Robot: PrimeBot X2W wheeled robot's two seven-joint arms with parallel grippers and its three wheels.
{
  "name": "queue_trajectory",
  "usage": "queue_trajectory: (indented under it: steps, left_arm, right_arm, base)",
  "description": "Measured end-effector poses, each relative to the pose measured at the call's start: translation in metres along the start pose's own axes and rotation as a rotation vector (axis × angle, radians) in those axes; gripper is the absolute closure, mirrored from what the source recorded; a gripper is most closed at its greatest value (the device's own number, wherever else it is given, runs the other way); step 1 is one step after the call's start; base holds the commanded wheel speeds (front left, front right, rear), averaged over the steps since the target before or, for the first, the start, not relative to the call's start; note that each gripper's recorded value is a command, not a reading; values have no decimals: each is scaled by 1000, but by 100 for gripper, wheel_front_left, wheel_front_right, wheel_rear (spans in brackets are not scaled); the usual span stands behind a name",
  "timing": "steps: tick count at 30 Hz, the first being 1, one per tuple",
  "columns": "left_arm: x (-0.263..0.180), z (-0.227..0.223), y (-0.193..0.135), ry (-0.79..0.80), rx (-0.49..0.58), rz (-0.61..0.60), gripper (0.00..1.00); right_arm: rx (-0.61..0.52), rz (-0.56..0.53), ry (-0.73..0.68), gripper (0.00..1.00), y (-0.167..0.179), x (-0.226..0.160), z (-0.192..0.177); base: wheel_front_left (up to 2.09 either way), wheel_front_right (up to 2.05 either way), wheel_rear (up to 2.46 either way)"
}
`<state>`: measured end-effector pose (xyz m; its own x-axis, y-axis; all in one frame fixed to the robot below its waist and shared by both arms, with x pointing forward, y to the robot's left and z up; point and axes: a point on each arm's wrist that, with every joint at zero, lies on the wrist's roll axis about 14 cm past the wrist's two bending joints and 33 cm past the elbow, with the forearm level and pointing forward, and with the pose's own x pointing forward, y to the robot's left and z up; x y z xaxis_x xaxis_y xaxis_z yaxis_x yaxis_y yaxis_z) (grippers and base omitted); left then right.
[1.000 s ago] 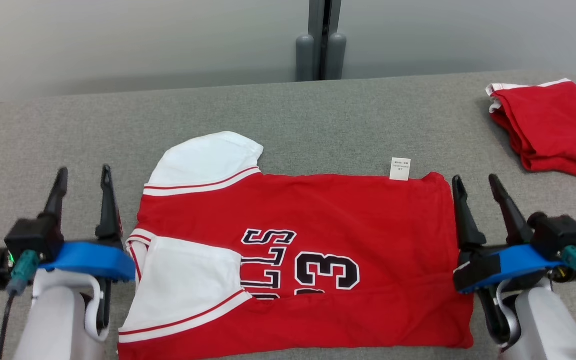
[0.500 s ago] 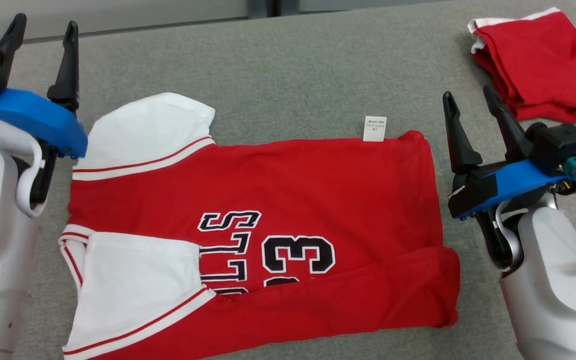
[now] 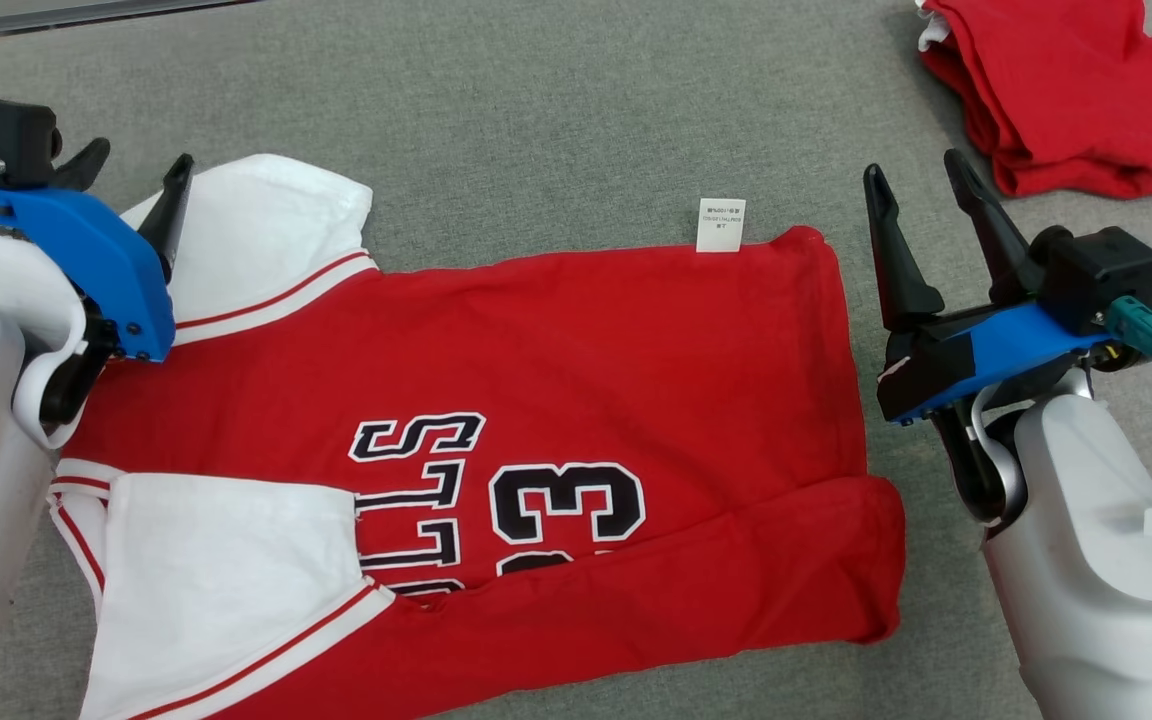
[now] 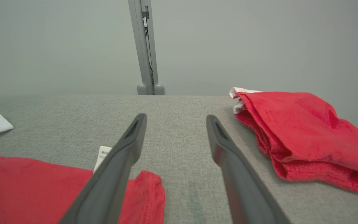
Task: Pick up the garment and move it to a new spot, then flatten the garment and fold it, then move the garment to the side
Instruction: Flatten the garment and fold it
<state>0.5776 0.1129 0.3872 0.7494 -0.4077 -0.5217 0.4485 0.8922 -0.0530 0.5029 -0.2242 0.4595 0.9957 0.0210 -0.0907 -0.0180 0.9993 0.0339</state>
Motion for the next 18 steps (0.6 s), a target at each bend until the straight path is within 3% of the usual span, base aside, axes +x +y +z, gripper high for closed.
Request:
queue_trajectory:
  steps: [7, 15, 17, 18]
  left_arm:
    - [0, -35, -4, 157, -16, -36, 0]
    - [4, -48, -6, 215, -33, -49, 0]
    - [4, -49, -6, 222, -33, -51, 63]
    - [4, -50, -5, 222, -28, -48, 86]
  right_arm:
    - [-8, 3, 14, 0, -1, 1, -5]
    - [-23, 15, 51, 0, 0, 5, -12]
    - [-29, 23, 77, 0, 1, 5, -16]
    - [-30, 25, 95, 0, 1, 4, -19]
  base:
    - [0, 0, 0]
    - [0, 0, 0]
    - [0, 0, 0]
    - [0, 0, 0]
